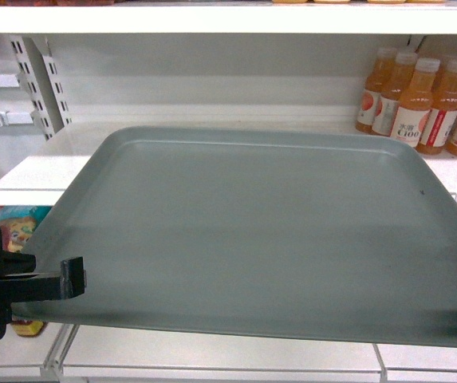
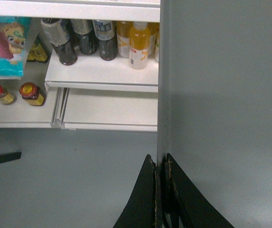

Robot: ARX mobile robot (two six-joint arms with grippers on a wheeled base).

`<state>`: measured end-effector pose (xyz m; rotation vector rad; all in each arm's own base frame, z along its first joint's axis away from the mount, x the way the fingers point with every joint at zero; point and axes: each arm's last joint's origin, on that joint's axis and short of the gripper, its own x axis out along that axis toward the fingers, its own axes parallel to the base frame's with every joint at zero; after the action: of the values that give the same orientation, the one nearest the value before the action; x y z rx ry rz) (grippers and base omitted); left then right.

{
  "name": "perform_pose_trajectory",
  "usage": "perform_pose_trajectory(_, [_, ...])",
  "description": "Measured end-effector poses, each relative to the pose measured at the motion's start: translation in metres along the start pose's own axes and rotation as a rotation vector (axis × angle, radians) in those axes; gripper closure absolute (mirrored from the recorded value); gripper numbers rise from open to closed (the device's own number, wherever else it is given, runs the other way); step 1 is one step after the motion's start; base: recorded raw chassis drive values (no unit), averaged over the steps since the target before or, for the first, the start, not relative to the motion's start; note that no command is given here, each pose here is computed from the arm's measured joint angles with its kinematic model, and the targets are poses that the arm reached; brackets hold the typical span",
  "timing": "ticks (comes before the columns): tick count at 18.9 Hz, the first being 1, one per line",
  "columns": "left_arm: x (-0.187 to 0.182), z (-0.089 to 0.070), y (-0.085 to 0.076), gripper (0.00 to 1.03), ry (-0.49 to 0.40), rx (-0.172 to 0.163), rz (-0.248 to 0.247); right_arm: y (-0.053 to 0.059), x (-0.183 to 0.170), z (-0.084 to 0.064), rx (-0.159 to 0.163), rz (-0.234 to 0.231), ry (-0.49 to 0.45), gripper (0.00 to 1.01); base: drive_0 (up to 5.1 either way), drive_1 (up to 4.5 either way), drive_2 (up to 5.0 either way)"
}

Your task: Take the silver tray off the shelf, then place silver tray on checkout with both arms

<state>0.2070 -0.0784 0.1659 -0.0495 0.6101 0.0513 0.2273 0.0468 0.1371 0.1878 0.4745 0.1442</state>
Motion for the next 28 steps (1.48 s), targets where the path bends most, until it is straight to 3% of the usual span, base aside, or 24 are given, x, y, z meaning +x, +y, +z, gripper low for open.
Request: perform_pose_trajectory(28, [-0.0001,0.0002,-0.0001,1.00,-0.003,0.000,0.000,-0.0001,0.0000,-0.0001,0.001,0.000,0.001,0.98,0.0,-4.20,4.2])
